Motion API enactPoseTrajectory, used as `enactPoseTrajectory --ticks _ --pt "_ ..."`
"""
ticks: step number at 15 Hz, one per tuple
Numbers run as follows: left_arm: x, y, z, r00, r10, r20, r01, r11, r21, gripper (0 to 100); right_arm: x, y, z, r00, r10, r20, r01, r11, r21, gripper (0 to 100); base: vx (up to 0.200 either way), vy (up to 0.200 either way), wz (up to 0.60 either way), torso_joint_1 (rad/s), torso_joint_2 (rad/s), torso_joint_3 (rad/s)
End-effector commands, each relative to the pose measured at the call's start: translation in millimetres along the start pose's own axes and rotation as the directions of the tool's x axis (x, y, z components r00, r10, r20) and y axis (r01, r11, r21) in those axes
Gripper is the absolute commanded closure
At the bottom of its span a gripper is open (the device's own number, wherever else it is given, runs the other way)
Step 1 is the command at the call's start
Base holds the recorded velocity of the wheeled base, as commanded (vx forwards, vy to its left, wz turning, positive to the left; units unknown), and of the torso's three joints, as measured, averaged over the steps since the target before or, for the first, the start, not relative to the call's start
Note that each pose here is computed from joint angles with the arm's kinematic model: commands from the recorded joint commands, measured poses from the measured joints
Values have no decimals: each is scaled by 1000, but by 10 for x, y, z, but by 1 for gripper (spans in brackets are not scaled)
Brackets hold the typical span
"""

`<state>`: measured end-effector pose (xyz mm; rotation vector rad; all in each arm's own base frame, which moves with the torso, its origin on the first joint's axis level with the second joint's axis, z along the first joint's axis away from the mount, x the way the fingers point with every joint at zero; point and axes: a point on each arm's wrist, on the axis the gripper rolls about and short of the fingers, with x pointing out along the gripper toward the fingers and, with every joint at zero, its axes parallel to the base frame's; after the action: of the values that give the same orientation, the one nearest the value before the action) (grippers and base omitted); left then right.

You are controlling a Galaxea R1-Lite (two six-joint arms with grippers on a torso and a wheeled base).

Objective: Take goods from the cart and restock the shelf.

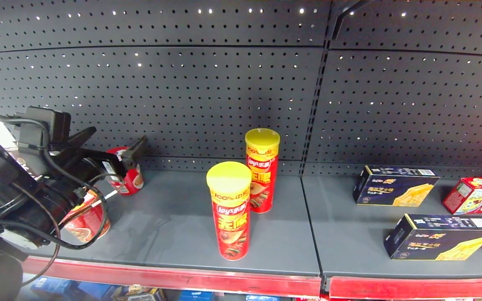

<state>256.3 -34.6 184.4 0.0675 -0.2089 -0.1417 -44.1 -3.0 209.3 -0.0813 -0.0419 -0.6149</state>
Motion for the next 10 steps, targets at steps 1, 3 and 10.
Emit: enactPoseTrajectory --ticks 1,3,10 --pt "-27 -202 -64 997 -77 -31 76 997 -14 0 -104 -41 -82 1000 -6 16 6 1000 8 0 0 0 0 0 0 0" --pt "-70 -405 -115 987 -152 -54 150 988 -29 0 -166 -69 -126 1000 -6 20 6 1000 10 0 0 0 0 0 0 0" --pt "-760 -479 -463 934 -226 -278 238 971 8 0 -319 -139 -238 1000 -3 19 3 1000 8 0 0 0 0 0 0 0"
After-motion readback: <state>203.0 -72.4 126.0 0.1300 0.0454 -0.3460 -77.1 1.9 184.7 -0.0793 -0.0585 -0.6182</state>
